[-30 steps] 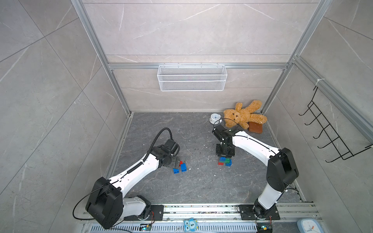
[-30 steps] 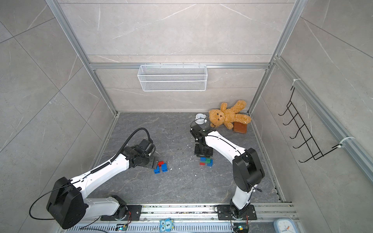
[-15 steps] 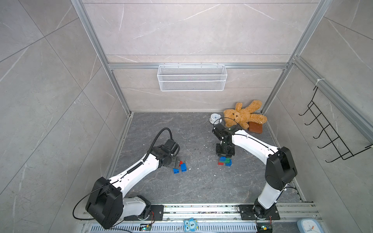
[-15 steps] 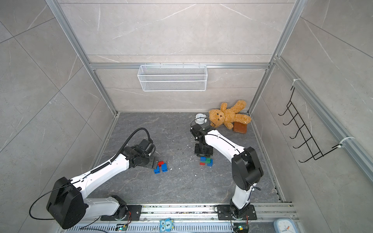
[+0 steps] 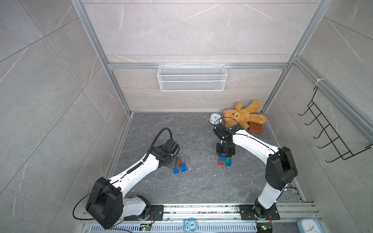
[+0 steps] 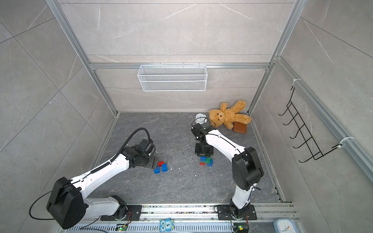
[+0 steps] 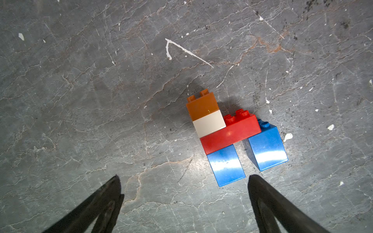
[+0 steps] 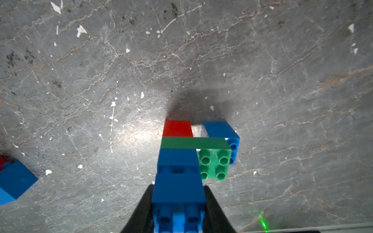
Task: Assemble the letter h with lego
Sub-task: Assemble the lego brick with the lego brick.
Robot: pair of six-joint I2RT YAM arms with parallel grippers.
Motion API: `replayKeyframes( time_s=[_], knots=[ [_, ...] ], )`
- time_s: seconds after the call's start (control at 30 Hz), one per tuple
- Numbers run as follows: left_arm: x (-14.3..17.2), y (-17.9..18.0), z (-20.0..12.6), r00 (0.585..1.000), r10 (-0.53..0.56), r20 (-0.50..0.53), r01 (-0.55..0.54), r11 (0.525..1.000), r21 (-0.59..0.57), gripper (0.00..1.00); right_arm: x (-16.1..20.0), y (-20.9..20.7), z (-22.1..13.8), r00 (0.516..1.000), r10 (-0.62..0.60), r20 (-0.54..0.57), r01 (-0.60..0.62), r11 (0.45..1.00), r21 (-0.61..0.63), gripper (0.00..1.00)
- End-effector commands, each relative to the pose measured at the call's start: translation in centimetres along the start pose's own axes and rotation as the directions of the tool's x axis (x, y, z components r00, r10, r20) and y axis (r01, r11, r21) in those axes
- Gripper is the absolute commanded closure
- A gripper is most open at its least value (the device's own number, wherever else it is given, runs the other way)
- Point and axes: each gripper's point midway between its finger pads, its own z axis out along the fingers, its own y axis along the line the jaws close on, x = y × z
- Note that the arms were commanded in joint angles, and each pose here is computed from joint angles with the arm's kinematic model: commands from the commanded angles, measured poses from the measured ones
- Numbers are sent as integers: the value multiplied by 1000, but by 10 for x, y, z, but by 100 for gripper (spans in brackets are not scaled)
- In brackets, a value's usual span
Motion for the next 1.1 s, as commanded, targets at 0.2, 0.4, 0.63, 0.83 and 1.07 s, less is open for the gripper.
replayKeyframes(
  time_s=[0.2, 0.4, 0.63, 0.83, 1.07],
  knots=[
    [-7, -1, -8, 1000, 17, 14, -17, 1000, 2, 0, 18, -18, 14, 996, 4, -84, 2, 997, 73, 100],
    [-7, -2, -7, 1000, 18, 11, -18, 1000, 6, 0, 19, -15, -4, 997, 13, -75, -10, 999, 40, 100],
    [-7, -2, -7, 1000, 19, 11, -19, 1000, 5, 0, 11, -8, -12, 997, -8, -76, 10, 999, 32, 100],
    [-7, -2, -7, 1000, 17, 12, -17, 1000, 2, 0, 4, -3, -11, 997, -31, -67, 33, 999, 21, 100],
    [-7, -1, -7, 1000, 18, 11, -18, 1000, 0, 0, 7, -6, 2, 995, -32, -97, 36, 999, 38, 100]
  ],
)
